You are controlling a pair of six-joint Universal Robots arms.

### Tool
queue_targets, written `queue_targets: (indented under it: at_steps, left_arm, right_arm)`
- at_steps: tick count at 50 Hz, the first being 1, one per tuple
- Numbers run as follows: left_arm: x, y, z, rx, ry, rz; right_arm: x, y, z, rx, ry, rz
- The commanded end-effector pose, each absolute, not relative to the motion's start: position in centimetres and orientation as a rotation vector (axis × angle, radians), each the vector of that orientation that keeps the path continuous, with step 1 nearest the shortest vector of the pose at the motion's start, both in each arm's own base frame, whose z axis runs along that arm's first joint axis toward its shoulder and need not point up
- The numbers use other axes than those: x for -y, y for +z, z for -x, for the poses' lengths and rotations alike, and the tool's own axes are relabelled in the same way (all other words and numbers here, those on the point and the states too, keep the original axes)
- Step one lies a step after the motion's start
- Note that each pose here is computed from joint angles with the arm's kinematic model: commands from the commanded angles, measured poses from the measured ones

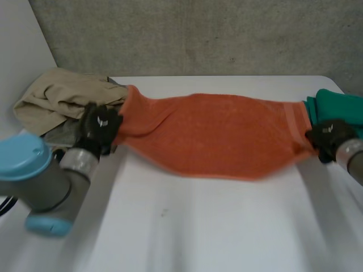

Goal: Fold the laundry.

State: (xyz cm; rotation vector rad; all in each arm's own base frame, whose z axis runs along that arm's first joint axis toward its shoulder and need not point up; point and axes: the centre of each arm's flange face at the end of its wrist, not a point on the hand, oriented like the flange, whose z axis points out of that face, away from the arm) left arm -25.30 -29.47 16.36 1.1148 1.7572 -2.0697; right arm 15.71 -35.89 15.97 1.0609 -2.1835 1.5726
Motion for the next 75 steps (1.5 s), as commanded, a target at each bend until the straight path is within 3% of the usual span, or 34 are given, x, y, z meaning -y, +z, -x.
queue_targets:
  at_steps: [1, 5, 10, 15, 22, 28, 32, 37, 41, 46, 53, 59, 66, 75]
  left_arm:
    - [21.5, 16.8, 21.6, -1.958, -1.762, -1.266]
    - [17.9, 17.1, 20.0, -2.143, -1.538, -1.353]
    - [15.8, 18.1, 19.9, -2.248, -1.420, -1.465]
    - [18.6, 19.4, 21.0, -2.145, -1.566, -1.434]
    - [23.2, 18.0, 22.0, -2.070, -1.634, -1.355]
    - [25.8, 17.9, 22.9, -2.020, -1.655, -1.322]
    - [30.2, 20.7, 24.9, -1.819, -1.868, -1.234]
    - [35.5, 29.5, 27.1, -1.385, -2.278, -0.945]
    - [36.4, 35.6, 27.8, -1.095, -2.510, -0.743]
    - [37.2, 38.5, 27.5, -0.965, -2.623, -0.615]
    - [37.5, 34.4, 27.6, -1.168, -2.546, -0.637]
    - [36.0, 28.5, 27.2, -1.380, -2.426, -0.761]
    - [31.6, 23.4, 26.5, -1.578, -2.291, -0.895]
    - [23.0, 21.1, 24.1, -1.767, -2.098, -1.070]
  right_arm:
    - [28.8, 17.8, -12.2, 2.193, 1.182, -1.270]
    - [25.9, 19.2, -9.3, 2.107, 1.030, -1.359]
    - [25.3, 19.5, -10.3, 2.086, 1.076, -1.409]
    - [26.5, 19.7, -10.6, 2.139, 1.169, -1.325]
    - [30.0, 17.5, -12.7, 2.152, 1.277, -1.284]
    - [32.8, 19.3, -13.0, 2.018, 1.393, -1.205]
    - [36.5, 22.4, -14.3, 1.850, 1.607, -1.071]
    - [39.8, 29.3, -15.2, 1.625, 1.941, -0.769]
    - [41.1, 34.2, -15.3, 1.419, 2.195, -0.581]
    - [41.2, 37.7, -15.3, 1.218, 2.356, -0.472]
    - [41.3, 35.9, -15.3, 1.286, 2.328, -0.490]
    - [40.3, 30.4, -15.5, 1.538, 2.208, -0.603]
    - [38.1, 24.2, -14.9, 1.840, 2.031, -0.749]
    - [32.4, 22.4, -11.7, 2.081, 1.619, -0.913]
